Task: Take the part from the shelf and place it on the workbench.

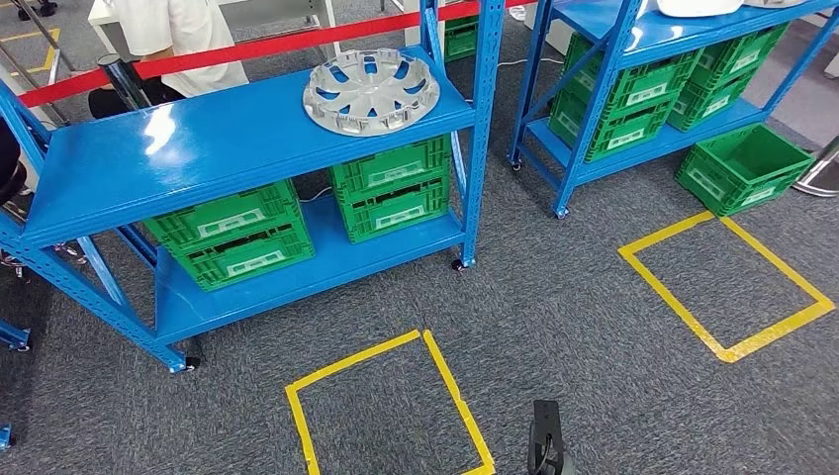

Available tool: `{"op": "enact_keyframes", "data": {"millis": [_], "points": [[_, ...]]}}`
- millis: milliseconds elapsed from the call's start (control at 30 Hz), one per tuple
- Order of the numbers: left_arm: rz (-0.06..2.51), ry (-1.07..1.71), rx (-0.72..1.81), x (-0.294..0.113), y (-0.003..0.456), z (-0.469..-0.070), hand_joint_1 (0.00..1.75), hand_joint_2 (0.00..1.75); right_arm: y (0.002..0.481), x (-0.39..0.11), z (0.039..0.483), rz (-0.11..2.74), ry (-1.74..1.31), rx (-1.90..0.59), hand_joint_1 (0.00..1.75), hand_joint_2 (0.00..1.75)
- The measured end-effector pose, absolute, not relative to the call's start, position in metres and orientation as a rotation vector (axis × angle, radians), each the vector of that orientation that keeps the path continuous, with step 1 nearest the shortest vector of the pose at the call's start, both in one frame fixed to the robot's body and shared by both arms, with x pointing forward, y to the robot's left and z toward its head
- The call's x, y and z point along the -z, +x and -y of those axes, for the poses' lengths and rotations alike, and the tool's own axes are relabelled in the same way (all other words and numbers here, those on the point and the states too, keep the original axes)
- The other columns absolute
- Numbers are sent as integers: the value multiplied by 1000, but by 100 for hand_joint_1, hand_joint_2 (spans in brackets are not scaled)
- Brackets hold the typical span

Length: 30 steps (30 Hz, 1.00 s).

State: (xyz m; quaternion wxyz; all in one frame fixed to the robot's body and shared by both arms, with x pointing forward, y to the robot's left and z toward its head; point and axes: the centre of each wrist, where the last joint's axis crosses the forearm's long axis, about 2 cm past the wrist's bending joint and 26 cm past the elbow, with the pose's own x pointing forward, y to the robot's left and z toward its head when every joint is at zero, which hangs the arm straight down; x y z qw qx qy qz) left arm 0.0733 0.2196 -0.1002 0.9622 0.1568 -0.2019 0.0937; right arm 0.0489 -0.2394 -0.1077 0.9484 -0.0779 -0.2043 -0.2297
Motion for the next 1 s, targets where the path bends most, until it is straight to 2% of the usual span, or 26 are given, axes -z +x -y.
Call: {"op": "enact_keyframes", "data": {"millis": [200, 333, 1000], "points": [[409, 318, -190, 100, 73, -220, 0, 0, 49, 108, 239, 409, -159, 469, 0, 0], [411, 318, -190, 100, 73, -220, 0, 0, 49, 108, 239, 410, -159, 474, 0, 175], [413, 309, -199, 101, 73, -221, 0, 0, 48, 108, 239, 421, -203, 479, 0, 175]]}}
